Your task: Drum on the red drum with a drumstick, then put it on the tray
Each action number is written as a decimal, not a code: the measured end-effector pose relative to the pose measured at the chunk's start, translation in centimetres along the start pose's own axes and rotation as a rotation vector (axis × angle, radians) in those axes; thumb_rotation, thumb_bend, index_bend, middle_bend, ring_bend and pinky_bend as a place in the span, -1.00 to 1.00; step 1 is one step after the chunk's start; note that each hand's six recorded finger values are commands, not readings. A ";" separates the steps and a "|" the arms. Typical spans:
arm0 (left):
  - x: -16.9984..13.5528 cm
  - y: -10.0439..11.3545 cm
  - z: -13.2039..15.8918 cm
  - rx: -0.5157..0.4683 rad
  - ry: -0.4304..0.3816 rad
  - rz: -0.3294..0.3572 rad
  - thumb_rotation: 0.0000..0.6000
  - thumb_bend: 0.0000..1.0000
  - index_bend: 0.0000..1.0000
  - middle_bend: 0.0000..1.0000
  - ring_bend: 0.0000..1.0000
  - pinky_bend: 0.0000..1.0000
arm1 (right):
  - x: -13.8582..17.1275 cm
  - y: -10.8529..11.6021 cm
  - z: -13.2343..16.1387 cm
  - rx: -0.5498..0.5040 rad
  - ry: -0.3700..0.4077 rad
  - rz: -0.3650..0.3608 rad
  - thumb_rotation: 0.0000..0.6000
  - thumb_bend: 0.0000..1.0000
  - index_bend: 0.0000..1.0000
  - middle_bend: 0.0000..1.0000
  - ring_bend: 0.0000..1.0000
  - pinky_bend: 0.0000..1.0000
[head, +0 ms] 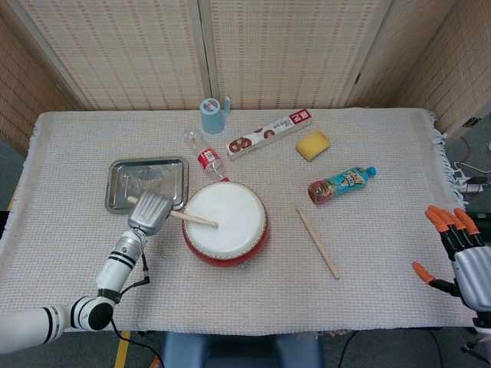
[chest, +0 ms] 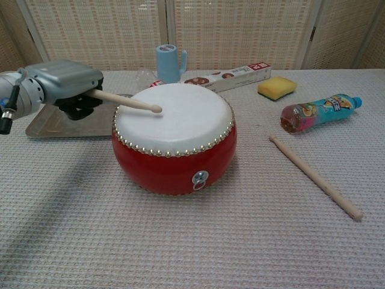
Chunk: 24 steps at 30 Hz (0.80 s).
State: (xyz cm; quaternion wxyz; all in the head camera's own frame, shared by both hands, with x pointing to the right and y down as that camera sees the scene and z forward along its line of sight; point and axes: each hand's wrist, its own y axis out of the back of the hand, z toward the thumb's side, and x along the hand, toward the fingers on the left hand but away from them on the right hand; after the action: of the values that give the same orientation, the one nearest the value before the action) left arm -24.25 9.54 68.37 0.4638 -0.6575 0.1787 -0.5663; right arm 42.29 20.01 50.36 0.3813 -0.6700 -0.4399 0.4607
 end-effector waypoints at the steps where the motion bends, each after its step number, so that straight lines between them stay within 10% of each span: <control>1: 0.0 -0.1 0.0 0.027 0.000 0.000 1.00 0.67 1.00 1.00 1.00 1.00 | 0.0 0.0 0.0 -0.001 0.000 0.000 1.00 -0.53 -1.00 -0.89 -1.00 -1.00; 5: 0.1 -0.3 -0.1 0.075 0.006 -0.007 1.00 0.67 1.00 1.00 1.00 1.00 | 0.0 0.0 0.0 -0.005 0.001 -0.003 1.00 -0.53 -1.00 -0.89 -1.00 -1.00; 15: 0.2 1.1 -0.7 -0.254 0.036 -0.038 1.00 0.65 1.00 1.00 1.00 1.00 | 0.1 0.0 -0.2 -0.008 -0.005 -0.004 1.00 -0.53 -1.00 -0.89 -1.00 -1.00; 24: 0.7 -0.9 -1.0 0.050 0.043 -0.043 1.00 0.65 1.00 1.00 1.00 1.00 | 0.0 0.1 -0.3 -0.007 -0.006 -0.003 1.00 -0.53 -1.00 -0.89 -1.00 -1.00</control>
State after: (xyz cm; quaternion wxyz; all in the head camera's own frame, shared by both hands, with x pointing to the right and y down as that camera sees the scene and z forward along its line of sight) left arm -25.19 9.06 69.42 0.4637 -0.6371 0.1602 -0.5945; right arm 42.57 19.97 50.39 0.3784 -0.6693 -0.4437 0.4605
